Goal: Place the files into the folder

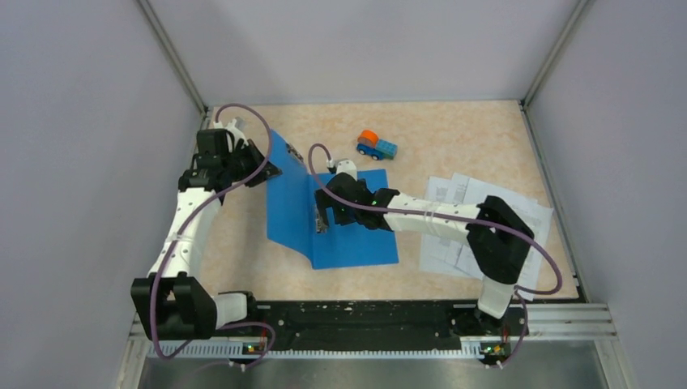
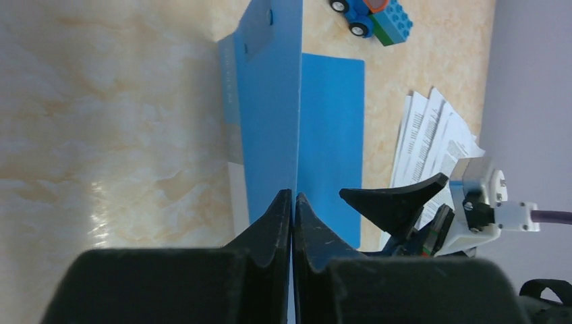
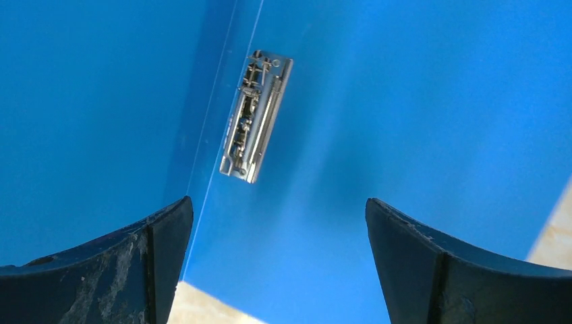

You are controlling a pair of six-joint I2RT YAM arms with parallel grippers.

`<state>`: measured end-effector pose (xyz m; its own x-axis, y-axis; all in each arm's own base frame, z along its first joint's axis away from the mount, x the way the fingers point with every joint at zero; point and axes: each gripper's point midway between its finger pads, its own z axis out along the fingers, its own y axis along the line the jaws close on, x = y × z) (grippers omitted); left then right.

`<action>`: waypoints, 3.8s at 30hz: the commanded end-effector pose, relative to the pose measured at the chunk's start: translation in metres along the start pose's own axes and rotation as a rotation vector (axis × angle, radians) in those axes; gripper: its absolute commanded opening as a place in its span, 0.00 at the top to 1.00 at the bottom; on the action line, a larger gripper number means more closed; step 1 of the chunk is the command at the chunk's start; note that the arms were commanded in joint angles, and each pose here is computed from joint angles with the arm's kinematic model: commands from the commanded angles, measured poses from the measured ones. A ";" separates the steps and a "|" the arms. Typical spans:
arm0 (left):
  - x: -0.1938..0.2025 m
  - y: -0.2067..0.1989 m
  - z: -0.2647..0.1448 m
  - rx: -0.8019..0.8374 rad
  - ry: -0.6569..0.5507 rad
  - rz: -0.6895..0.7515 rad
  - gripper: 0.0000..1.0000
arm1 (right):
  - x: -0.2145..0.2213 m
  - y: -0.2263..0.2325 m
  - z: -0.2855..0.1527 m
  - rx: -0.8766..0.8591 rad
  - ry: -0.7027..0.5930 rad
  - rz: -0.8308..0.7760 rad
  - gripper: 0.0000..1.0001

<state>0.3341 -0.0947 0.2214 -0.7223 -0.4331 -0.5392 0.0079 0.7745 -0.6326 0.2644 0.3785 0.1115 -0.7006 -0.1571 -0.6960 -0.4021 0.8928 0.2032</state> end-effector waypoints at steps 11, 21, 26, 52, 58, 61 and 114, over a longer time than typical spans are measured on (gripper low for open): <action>-0.025 0.050 -0.016 -0.290 -0.090 0.024 0.55 | -0.027 0.034 0.074 -0.010 -0.100 0.065 0.02; -0.075 0.049 -0.067 -0.468 -0.318 0.059 0.26 | 0.008 0.014 0.107 0.128 0.012 -0.007 0.01; -0.098 0.027 -0.106 -0.526 -0.442 0.094 0.26 | 0.020 -0.001 0.115 0.215 0.058 -0.052 0.01; 0.002 -0.009 -0.041 -0.303 -0.369 -0.126 0.51 | 0.061 -0.011 0.132 0.211 0.181 -0.014 0.01; 0.001 -0.016 -0.045 -0.247 -0.400 -0.151 0.30 | 0.064 -0.011 0.131 0.202 0.189 -0.009 0.01; -0.002 -0.025 -0.049 -0.180 -0.431 -0.152 0.25 | 0.065 -0.011 0.131 0.199 0.192 -0.009 0.01; 0.018 -0.007 -0.035 0.149 -0.591 -0.151 0.04 | 0.071 -0.066 0.120 0.179 0.217 0.125 0.07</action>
<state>0.2979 -0.0944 0.2139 -0.2901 -0.7217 -0.6284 -0.0367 0.6646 -0.7463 0.3319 0.4192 0.0375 -0.7493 -0.0271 -0.6617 -0.3127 0.8953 0.3174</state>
